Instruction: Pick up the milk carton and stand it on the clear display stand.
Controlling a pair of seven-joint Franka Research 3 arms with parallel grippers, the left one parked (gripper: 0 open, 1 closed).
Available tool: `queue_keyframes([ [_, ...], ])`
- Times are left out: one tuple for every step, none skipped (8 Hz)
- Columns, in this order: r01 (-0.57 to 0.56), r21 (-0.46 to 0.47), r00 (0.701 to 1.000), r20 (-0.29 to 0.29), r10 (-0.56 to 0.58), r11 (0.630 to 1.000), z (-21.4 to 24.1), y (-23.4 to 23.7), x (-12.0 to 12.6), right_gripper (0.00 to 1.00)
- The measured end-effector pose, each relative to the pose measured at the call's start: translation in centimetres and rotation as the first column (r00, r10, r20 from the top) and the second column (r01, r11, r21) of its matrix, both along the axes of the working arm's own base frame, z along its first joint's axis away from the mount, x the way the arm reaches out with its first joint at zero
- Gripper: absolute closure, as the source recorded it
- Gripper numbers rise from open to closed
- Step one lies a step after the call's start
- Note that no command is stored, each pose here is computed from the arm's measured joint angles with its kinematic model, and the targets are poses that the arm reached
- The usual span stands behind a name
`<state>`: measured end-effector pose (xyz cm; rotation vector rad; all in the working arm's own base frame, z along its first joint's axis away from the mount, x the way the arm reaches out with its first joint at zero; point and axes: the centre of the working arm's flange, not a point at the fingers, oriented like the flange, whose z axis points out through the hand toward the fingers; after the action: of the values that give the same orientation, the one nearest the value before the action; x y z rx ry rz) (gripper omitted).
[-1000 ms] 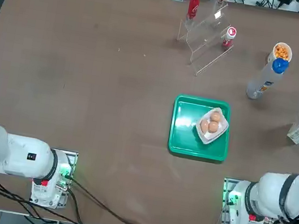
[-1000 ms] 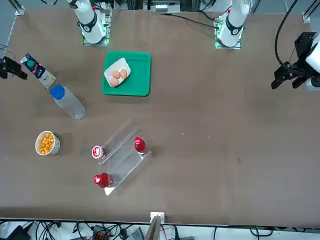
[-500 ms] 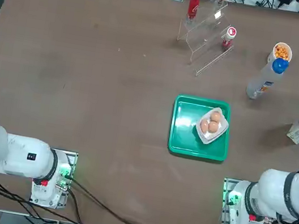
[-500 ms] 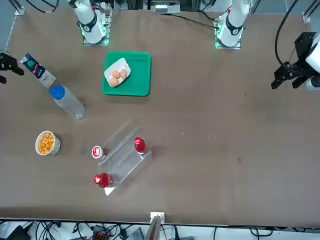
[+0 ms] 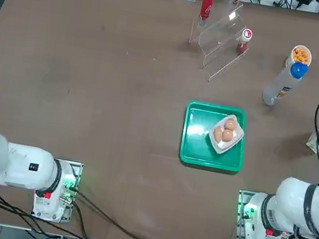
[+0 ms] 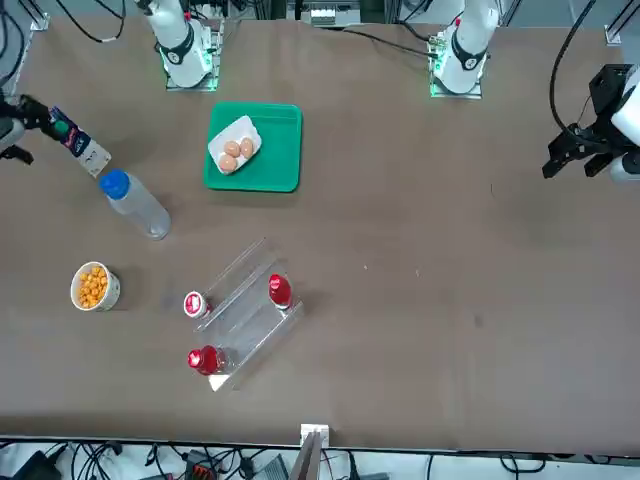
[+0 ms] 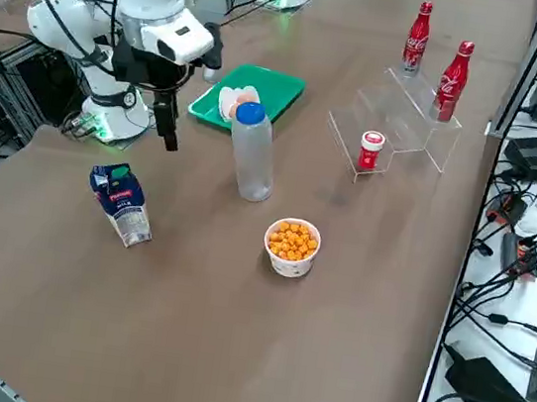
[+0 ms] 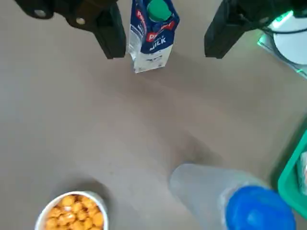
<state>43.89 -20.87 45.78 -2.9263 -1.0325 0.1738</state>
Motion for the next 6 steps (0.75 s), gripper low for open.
queue_keyframes([
  [-0.05, -0.005, 0.999, -0.003, 0.05, 0.999, -0.2, -0.1, -1.2, 0.0],
  [-0.086, 0.001, 0.996, -0.004, 0.086, 0.996, -0.5, -0.8, -2.2, 0.0],
  [-0.111, 0.006, 0.994, -0.001, 0.111, 0.994, -1.1, -2.0, -3.1, 0.0],
  [-0.134, 0.005, 0.991, 0.011, 0.134, 0.991, -2.1, -3.3, -4.0, 0.0],
  [-0.148, 0.004, 0.989, 0.02, 0.148, 0.989, -3.2, -4.3, -4.9, 0.0],
  [-0.153, 0.007, 0.988, 0.022, 0.153, 0.988, -4.5, -5.0, -5.8, 0.0],
])
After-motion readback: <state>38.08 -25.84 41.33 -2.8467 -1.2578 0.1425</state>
